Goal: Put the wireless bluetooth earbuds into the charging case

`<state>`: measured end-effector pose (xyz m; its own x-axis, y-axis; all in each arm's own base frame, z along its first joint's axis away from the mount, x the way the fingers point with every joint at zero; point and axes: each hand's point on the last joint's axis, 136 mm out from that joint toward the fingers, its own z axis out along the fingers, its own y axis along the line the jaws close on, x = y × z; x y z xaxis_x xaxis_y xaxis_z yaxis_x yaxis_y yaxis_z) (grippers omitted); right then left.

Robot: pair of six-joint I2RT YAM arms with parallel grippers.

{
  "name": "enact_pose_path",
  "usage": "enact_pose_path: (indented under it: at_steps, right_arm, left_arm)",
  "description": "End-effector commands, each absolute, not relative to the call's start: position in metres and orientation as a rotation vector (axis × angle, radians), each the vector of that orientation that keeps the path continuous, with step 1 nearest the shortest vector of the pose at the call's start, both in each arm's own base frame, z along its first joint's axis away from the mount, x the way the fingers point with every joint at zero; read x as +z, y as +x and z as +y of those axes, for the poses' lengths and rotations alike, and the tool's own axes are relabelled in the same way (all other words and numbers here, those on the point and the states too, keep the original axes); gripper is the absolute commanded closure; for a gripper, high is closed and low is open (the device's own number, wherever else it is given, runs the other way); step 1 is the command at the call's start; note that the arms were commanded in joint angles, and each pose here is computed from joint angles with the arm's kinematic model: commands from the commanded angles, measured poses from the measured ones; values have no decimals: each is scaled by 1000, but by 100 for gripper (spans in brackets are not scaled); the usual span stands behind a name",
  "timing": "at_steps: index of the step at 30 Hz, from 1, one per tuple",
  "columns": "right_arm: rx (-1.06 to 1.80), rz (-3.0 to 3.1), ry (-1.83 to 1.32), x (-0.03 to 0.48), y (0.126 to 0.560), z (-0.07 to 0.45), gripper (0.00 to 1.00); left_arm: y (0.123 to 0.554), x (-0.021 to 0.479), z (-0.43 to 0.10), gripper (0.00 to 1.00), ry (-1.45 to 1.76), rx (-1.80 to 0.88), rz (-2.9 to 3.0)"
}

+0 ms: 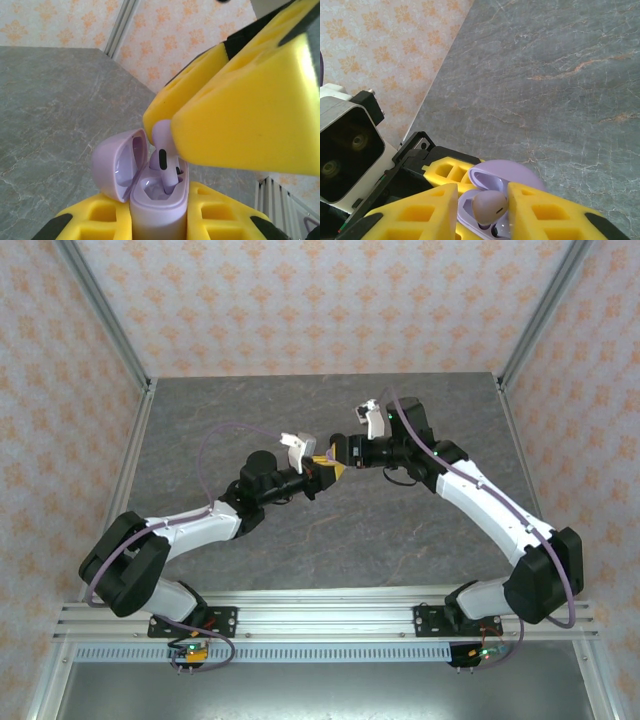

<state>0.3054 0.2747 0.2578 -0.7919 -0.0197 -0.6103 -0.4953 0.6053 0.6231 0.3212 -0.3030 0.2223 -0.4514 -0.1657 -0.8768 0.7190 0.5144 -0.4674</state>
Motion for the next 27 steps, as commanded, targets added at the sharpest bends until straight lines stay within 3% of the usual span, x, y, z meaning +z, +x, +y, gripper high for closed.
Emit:
enact_pose_path:
  at_steps: [1,6,27]
  right_arm:
    - [1155,2242,-473,278,290,278,61]
    - [1141,2242,-481,280,288,277,53]
    - [1039,2211,-445,298,292,263,45]
  left_arm:
    - [319,259,-305,88,529,-1072,1644]
    - [314,260,-308,88,571,-1055,1634]
    - [309,254,-314,88,632,-1003,1653]
